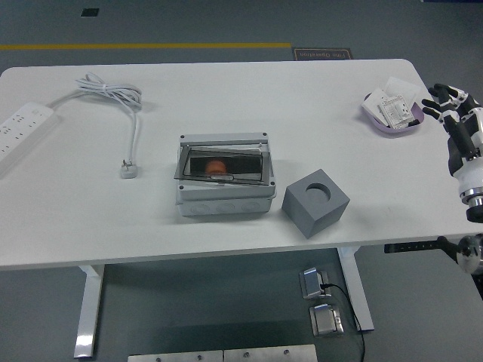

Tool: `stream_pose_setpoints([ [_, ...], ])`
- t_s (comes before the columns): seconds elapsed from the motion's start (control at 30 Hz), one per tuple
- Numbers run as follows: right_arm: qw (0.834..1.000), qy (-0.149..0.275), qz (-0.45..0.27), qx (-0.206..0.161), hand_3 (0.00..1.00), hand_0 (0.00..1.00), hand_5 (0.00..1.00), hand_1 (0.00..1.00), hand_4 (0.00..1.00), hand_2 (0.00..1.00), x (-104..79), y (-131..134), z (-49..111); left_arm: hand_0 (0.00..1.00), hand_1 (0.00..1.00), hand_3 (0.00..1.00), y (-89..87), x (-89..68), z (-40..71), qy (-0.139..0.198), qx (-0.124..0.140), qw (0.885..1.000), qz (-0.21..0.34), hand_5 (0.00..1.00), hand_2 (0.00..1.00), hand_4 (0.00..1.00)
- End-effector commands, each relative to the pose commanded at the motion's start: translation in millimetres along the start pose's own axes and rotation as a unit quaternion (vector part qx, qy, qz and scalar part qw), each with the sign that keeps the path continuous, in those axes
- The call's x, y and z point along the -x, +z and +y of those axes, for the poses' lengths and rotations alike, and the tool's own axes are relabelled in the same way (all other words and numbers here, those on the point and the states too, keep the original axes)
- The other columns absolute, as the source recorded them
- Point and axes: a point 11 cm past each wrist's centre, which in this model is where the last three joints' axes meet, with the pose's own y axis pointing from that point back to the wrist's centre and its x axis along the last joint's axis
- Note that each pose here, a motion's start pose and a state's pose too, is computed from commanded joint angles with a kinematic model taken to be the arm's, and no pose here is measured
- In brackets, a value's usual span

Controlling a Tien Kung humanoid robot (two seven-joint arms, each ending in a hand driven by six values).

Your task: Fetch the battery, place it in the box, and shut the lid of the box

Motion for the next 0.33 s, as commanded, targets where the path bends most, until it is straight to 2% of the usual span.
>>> stream_pose_setpoints([
  [0.03, 1.000, -0.003, 0.000, -0.001, 0.785, 0.719, 0.509, 0.700, 0.712, 0.754, 1.3, -3.5, -1.1, 0.765, 0.769, 0.810, 0.0, -0.1, 0.0, 0.000, 0.000, 1.000, 0.000, 0.344, 0.668, 0.561],
  [0.07, 1.000, -0.006, 0.000, -0.004, 0.704, 0.745, 0.513, 0.734, 0.715, 0.787, 3.0, -7.8, -2.3, 0.764, 0.767, 0.820, 0.0, -0.1, 0.0, 0.000, 0.000, 1.000, 0.000, 0.366, 0.666, 0.587],
  [0.23, 0.999, -0.024, 0.004, -0.022, 0.704, 0.745, 0.513, 0.734, 0.715, 0.787, 12.1, -32.7, -11.3, 0.764, 0.767, 0.820, -0.5, 0.4, -0.1, 0.000, -0.001, 1.000, 0.000, 0.366, 0.666, 0.587],
  [0.27, 0.999, -0.026, 0.007, -0.024, 0.773, 0.751, 0.514, 0.733, 0.715, 0.792, 13.0, -36.9, -13.9, 0.765, 0.767, 0.816, -0.5, 0.5, -0.1, 0.000, -0.001, 1.000, 0.000, 0.385, 0.670, 0.596],
  [0.33, 0.999, -0.025, 0.014, -0.029, 0.773, 0.751, 0.514, 0.733, 0.715, 0.792, 12.8, -45.7, -21.5, 0.765, 0.767, 0.816, -0.4, 0.0, 0.0, 0.000, -0.001, 1.000, 0.000, 0.385, 0.670, 0.596],
])
